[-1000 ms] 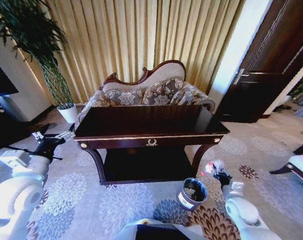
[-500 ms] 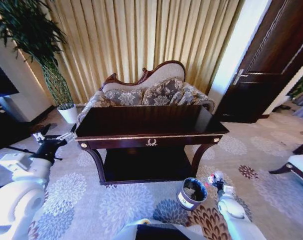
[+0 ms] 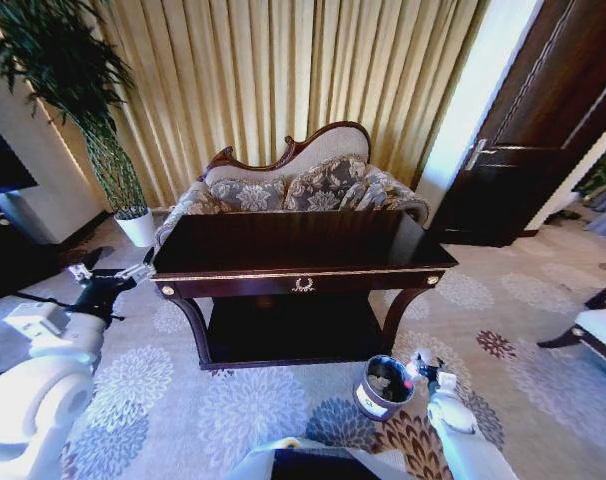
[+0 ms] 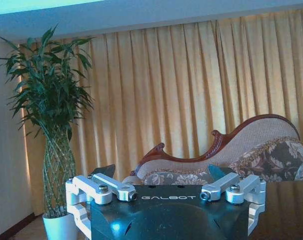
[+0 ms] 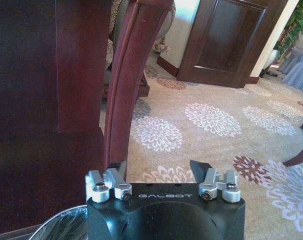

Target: Move to the front of the table and place the trash on the table into the trash bin.

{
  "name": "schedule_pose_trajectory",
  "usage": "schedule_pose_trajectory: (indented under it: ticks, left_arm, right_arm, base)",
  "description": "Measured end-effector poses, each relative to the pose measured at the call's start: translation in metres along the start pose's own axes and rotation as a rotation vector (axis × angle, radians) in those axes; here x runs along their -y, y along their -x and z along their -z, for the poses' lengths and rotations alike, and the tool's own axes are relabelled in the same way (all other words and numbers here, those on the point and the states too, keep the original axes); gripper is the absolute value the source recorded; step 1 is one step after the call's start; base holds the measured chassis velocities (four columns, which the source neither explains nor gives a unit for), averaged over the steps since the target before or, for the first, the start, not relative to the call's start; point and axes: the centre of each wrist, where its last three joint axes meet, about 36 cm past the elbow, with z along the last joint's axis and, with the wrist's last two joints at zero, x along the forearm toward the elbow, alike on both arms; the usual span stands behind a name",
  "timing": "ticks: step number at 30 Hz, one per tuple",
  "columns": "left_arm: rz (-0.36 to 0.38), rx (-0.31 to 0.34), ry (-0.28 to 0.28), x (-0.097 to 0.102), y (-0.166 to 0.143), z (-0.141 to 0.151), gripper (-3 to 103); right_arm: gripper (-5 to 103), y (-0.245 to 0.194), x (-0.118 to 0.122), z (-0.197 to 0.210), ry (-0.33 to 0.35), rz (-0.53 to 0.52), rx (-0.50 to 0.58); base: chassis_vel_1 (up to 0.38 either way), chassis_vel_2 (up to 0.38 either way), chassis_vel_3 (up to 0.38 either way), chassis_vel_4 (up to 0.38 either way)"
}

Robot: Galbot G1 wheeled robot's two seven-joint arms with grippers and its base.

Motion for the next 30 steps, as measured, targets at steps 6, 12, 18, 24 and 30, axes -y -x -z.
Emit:
schedule_pose_trajectory:
  ticks: [6,12,18,24,30]
  left_arm:
    - [0.002,0.000,0.004,-0.002,0.004,-0.001,100]
    - [0.005,-0.006,0.004,-0.003,0.004,-0.003,100]
    - [0.002,-0.005,0.004,-0.003,0.004,-0.002,100]
    - [0.000,0.000,0.002,-0.002,0.004,-0.001,100]
    - [-0.002,-0.003,-0.002,-0.003,0.004,-0.002,100]
  right_arm:
    - [95,-0.001,0.001,-0.001,-0.003,-0.001,-0.001]
    - [100,-0.005,0.003,-0.005,-0.005,-0.001,-0.007]
    - [100,-0.007,0.005,-0.005,-0.004,-0.001,-0.005]
    - [100,-0.008,0.009,-0.004,0.002,-0.007,-0.003]
    - [100,-0.010,0.013,-0.004,0.021,-0.012,0.002]
  base:
    - [0.000,0.000,0.000,0.000]
    - [0.000,0.000,0.000,0.000]
    - [0.000,0.000,0.000,0.000]
    - [0.000,0.000,0.000,0.000]
    - [0.000,0.000,0.000,0.000]
